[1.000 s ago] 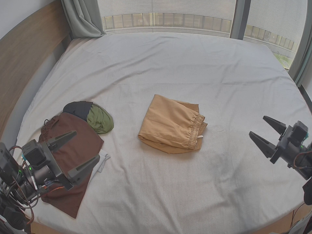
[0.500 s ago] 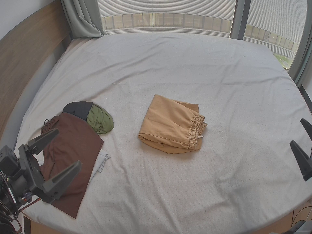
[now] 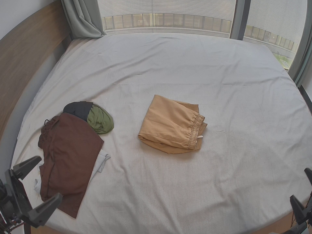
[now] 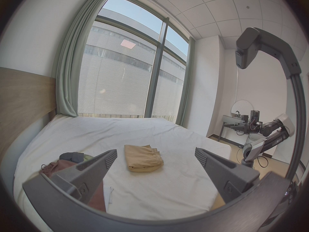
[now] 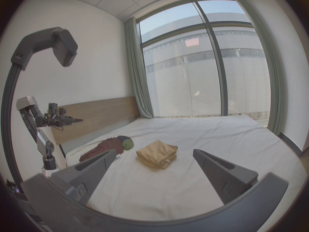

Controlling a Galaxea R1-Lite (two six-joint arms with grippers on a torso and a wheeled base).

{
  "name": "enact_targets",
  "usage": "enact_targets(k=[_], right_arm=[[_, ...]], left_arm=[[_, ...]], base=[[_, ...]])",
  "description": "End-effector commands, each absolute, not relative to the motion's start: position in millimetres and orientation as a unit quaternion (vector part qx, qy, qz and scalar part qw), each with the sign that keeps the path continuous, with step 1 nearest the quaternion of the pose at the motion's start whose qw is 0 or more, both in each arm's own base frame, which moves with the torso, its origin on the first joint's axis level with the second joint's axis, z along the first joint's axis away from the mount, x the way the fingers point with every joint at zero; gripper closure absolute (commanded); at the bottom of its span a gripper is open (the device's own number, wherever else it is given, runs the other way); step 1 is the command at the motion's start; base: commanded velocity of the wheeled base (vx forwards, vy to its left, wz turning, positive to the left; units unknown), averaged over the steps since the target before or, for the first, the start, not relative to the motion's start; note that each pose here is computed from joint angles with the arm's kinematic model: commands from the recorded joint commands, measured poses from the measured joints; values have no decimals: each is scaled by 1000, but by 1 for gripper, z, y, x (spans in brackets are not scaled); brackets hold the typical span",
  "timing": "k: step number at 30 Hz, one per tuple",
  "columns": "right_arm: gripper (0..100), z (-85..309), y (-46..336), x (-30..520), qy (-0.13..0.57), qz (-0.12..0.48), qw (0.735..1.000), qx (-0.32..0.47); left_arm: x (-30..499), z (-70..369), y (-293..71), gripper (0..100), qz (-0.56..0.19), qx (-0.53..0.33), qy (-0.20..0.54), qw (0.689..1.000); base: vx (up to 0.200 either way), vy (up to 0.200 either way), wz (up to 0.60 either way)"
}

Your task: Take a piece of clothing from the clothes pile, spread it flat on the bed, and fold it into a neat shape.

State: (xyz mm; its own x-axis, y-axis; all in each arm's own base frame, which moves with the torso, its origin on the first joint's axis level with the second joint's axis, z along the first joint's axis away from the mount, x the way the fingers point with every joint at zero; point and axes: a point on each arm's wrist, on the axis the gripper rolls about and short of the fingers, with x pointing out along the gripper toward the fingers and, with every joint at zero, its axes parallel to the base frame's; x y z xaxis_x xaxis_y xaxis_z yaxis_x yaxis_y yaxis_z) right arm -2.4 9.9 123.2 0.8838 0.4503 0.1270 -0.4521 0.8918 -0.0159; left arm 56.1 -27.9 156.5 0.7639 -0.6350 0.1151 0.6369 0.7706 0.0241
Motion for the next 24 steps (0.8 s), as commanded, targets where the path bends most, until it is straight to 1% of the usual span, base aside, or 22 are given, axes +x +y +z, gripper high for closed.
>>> enact_targets(k=[1,2,3,4,5,6,7,8,9,11,14,18,20,21,22,24], right_arm=[[0,81,6,-24,-23,144,989,-15],[0,82,4,-24,-25,83,996,-26],[0,82,2,-24,-21,48,998,-33],[0,82,2,-24,-21,48,998,-33],[0,77,0,-23,-6,0,1000,-17],[0,77,0,-23,-6,0,1000,-17],[0,75,0,-23,0,-5,1000,2],[0,75,0,-23,0,-5,1000,2],[0,75,0,-23,0,-2,1000,-2],[0,76,0,-23,-1,5,1000,-6],[0,75,0,-23,0,9,1000,-4],[0,75,0,-23,1,8,1000,-5],[0,75,0,-23,0,7,1000,-6],[0,76,0,-23,-1,6,1000,-8],[0,75,0,-23,0,6,1000,-7],[0,75,0,-23,1,8,1000,-5]], left_arm=[[-1,129,-8,0,-269,-1,-101,958],[-6,121,-7,0,-249,0,-90,964],[-10,116,-6,0,-235,1,-85,968],[-10,116,-6,0,-235,1,-85,968],[-17,103,-6,0,-201,4,-74,977],[-17,103,-6,0,-201,4,-74,977],[-23,89,-7,0,-171,10,-53,984],[-24,87,-8,0,-165,11,-47,985],[-24,80,-7,0,-158,8,-22,987],[-24,83,-6,0,-133,4,-37,990],[-23,83,-4,0,-87,0,-37,995],[-23,83,-3,0,-59,-7,-36,998],[-23,80,-1,0,-10,8,-20,1000],[-23,74,1,0,29,9,9,999],[-23,73,1,0,34,7,14,999],[-23,76,1,0,20,5,-2,1000]], base=[[0,0,0],[0,0,0],[0,0,0],[0,0,0],[0,0,0],[0,0,0],[0,0,0],[0,0,0],[0,0,0],[0,0,0],[0,0,0],[0,0,0],[0,0,0],[0,0,0],[0,0,0],[0,0,0]])
